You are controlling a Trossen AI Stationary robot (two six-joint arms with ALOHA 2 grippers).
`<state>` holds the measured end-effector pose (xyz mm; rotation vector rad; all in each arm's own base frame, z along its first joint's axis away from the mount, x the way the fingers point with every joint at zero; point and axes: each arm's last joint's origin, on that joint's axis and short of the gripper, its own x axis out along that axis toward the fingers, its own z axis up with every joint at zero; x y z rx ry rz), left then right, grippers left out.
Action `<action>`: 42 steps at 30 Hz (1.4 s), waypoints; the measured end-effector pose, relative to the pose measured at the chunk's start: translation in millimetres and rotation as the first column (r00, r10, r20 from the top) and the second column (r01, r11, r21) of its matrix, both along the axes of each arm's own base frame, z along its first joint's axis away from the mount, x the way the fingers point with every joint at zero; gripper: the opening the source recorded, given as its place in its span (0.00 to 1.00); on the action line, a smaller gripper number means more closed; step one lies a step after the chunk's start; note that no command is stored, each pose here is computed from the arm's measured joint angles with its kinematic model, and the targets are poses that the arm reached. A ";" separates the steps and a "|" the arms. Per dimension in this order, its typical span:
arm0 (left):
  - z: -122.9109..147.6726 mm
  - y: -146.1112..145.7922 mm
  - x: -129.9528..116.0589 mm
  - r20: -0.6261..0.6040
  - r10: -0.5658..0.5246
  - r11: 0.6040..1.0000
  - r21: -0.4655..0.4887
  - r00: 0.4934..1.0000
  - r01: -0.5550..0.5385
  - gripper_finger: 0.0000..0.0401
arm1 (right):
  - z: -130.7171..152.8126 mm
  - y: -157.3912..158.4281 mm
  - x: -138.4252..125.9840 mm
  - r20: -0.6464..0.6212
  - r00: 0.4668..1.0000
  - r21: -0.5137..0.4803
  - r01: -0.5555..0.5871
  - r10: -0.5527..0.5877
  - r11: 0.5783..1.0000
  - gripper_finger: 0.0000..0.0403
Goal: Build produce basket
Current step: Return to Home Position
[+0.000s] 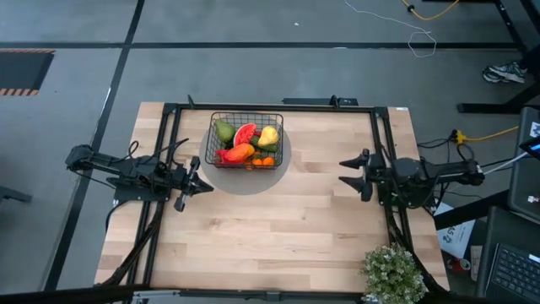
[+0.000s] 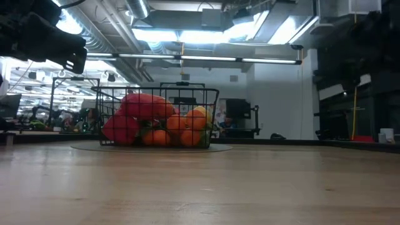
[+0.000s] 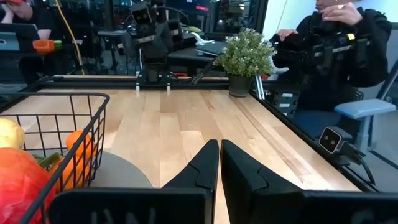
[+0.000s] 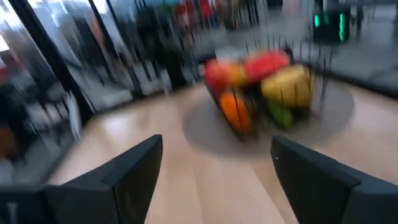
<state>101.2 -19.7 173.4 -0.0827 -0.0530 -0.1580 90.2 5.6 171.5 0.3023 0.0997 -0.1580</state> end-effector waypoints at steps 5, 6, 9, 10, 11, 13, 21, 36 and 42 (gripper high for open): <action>0.0 0.0 0.0 0.000 0.000 1.000 0.000 1.000 0.000 0.03 | -0.1 0.9 5.9 0.189 0.982 0.032 -0.004 -0.003 0.999 0.75; 0.0 0.0 0.0 0.000 0.000 1.000 0.000 1.000 0.000 0.03 | -0.4 1.0 6.1 0.185 0.983 0.033 -0.003 -0.003 0.999 0.75; 0.0 0.0 0.0 0.000 0.000 1.000 0.000 1.000 0.000 0.03 | -1.6 1.4 7.2 0.167 0.986 0.028 -0.008 0.004 1.000 0.75; -0.1 0.0 0.0 -0.001 0.000 1.000 0.000 1.000 0.000 0.03 | -1.7 1.4 7.3 0.166 0.986 0.027 -0.009 0.004 1.000 0.75; -0.2 0.0 0.0 -0.002 0.000 1.000 0.000 1.000 0.000 0.03 | -1.9 1.4 7.5 0.163 0.987 0.027 -0.009 0.004 1.000 0.75; -0.2 0.0 0.0 -0.002 0.000 1.000 0.000 1.000 0.000 0.03 | -1.8 1.4 7.4 0.164 0.986 0.027 -0.010 0.005 1.000 0.75; -0.2 0.0 0.0 -0.002 0.000 1.000 0.001 1.000 0.000 0.03 | -1.8 1.4 7.4 0.164 0.987 0.026 -0.010 0.006 1.000 0.75; -0.3 0.0 0.0 -0.003 0.000 1.000 0.001 1.000 0.000 0.03 | -1.7 1.4 7.4 0.164 0.986 0.026 -0.010 0.006 1.000 0.75; -0.3 0.0 0.0 -0.003 0.000 1.000 0.000 1.000 0.000 0.03 | -1.7 1.4 7.4 0.164 0.987 0.026 -0.010 0.006 1.000 0.75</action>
